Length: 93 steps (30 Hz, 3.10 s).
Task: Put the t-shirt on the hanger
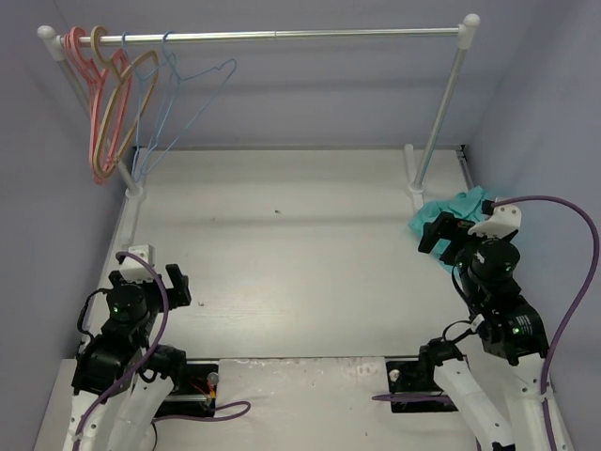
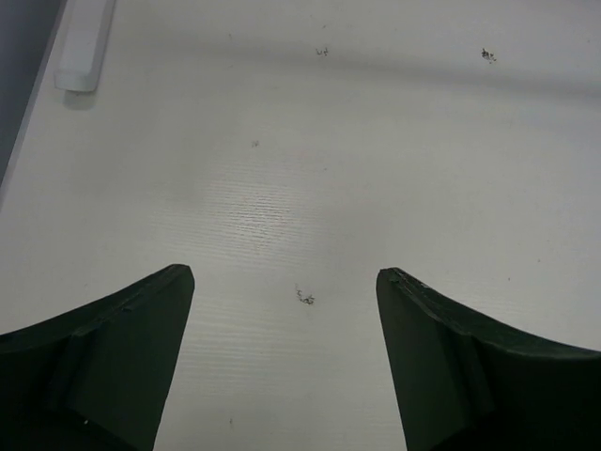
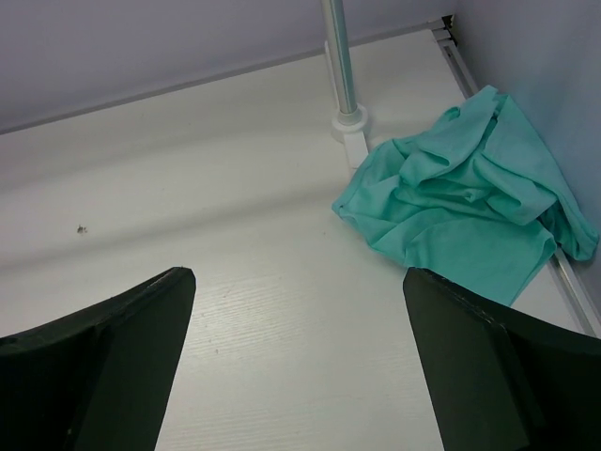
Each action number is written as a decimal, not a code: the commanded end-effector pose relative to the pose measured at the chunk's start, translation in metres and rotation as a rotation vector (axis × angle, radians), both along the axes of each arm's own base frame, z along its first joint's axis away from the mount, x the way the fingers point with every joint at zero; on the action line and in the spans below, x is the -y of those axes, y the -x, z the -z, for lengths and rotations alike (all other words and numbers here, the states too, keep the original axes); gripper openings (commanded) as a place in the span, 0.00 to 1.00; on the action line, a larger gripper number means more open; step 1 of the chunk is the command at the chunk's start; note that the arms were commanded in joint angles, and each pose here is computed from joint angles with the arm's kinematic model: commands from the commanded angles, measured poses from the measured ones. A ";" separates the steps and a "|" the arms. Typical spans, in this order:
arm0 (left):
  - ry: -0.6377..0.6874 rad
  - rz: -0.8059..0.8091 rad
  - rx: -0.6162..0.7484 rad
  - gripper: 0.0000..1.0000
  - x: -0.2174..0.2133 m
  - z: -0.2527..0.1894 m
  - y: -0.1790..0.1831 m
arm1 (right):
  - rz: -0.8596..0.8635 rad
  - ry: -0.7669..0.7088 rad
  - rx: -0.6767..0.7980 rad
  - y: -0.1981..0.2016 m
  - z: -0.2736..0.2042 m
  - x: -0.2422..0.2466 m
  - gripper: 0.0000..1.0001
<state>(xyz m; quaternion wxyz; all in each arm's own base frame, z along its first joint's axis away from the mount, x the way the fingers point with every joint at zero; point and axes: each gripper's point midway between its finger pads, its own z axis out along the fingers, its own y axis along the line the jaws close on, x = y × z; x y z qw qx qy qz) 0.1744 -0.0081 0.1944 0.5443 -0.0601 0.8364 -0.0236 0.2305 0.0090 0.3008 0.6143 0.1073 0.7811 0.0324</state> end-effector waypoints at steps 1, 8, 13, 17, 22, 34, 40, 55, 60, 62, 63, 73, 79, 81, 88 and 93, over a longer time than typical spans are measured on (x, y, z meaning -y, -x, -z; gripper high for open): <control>0.016 -0.019 0.053 0.80 0.000 -0.020 -0.013 | 0.027 -0.034 0.068 -0.021 -0.016 -0.002 1.00; 0.024 -0.051 -0.006 0.80 -0.001 -0.024 -0.016 | 0.195 -0.071 -0.101 -0.059 0.033 0.008 1.00; 0.069 -0.055 -0.069 0.80 0.006 -0.030 -0.016 | 0.410 -0.129 -0.206 -0.097 0.080 0.030 1.00; 0.111 -0.047 -0.062 0.80 0.011 -0.045 -0.014 | 0.563 -0.162 -0.339 -0.129 0.134 0.054 1.00; 0.178 -0.014 -0.049 0.80 0.021 -0.051 -0.007 | 0.673 -0.201 -0.479 -0.159 0.189 0.090 1.00; 0.192 0.000 -0.050 0.80 0.021 -0.048 0.005 | 0.605 -0.240 -0.543 -0.182 0.239 0.089 0.30; 0.200 0.028 -0.044 0.80 0.027 -0.052 0.000 | 0.530 -0.186 -0.413 -0.185 0.175 0.079 0.00; 0.250 0.062 0.046 0.80 0.040 -0.092 -0.025 | -0.893 -0.160 0.128 -0.070 -0.119 -0.207 0.03; 0.291 0.087 0.027 0.80 0.049 -0.090 -0.024 | -0.875 -0.092 0.009 -0.047 -0.074 -0.190 0.33; 0.312 0.098 0.009 0.80 0.053 -0.087 -0.023 | -0.709 -0.056 -0.087 -0.051 -0.044 -0.163 0.62; 0.318 0.099 0.000 0.80 0.054 -0.085 -0.022 | -0.649 -0.048 -0.143 -0.051 -0.023 -0.153 0.69; 0.445 0.158 -0.157 0.80 0.086 -0.036 -0.037 | -0.571 -0.083 -0.386 -0.035 0.058 -0.143 0.78; 0.542 0.085 -0.234 0.80 0.098 0.005 -0.067 | -0.665 -0.181 -0.519 -0.014 0.102 -0.175 0.73; 0.562 0.066 -0.296 0.79 0.104 0.024 -0.073 | -0.685 -0.183 -0.564 -0.002 0.118 -0.188 0.73; 0.674 -0.014 -0.382 0.78 0.117 0.075 -0.078 | -0.654 -0.120 -0.664 0.028 0.163 -0.211 0.73; 0.716 -0.032 -0.394 0.69 0.129 0.094 -0.087 | -0.625 -0.093 -0.722 0.050 0.190 -0.218 0.72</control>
